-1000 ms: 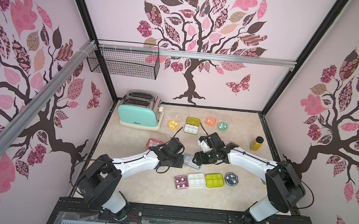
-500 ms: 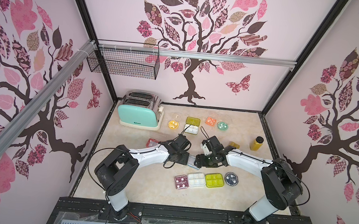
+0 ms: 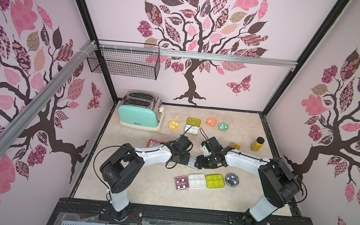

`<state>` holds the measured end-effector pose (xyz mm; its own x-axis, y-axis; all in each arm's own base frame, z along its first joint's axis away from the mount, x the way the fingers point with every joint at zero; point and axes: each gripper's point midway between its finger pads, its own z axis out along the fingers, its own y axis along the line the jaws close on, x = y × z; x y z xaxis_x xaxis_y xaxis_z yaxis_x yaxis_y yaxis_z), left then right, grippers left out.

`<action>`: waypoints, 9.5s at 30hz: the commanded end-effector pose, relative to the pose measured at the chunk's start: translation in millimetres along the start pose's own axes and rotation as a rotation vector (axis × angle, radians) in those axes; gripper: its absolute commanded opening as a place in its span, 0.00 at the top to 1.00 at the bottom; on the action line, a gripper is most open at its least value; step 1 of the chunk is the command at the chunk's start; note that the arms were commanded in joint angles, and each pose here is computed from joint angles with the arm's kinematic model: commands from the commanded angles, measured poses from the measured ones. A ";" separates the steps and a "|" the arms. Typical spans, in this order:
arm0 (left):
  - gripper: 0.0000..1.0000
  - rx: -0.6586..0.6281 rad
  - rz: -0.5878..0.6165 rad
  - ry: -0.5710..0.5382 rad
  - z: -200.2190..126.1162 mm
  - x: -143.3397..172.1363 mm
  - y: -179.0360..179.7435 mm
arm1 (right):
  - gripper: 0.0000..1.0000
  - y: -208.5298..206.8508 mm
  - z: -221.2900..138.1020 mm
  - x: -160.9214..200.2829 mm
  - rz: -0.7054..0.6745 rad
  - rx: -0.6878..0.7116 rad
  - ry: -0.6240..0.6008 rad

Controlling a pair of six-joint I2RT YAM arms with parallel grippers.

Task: Close pillboxes
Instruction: Close the lid on the pillbox, then move the pillbox to the center of the board, then close the lid on the pillbox.

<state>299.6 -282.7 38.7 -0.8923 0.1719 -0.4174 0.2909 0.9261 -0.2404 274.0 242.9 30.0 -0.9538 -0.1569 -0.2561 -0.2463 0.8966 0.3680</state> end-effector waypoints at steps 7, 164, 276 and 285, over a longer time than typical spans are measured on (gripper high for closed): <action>0.62 -0.052 -0.053 0.073 19.3 31.7 21.2 | 0.35 -20.0 11.1 8.3 -0.028 0.101 0.046; 0.57 0.189 -0.342 -0.013 -69.7 60.1 70.1 | 0.60 107.1 -32.3 -102.9 -0.235 -0.288 -0.085; 0.41 0.013 -0.238 0.079 -38.6 38.8 99.6 | 0.46 88.3 37.8 -9.6 -0.046 -0.151 0.073; 0.43 0.016 -0.219 0.119 -28.4 48.5 92.6 | 0.56 81.5 43.6 -7.1 -0.044 -0.123 0.081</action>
<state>279.7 -179.4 31.1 -0.9615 -0.0130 -0.2744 0.0856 0.9349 -0.3444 263.3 339.5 30.2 -0.9478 -0.2354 -0.2152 -0.3142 0.8057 0.5022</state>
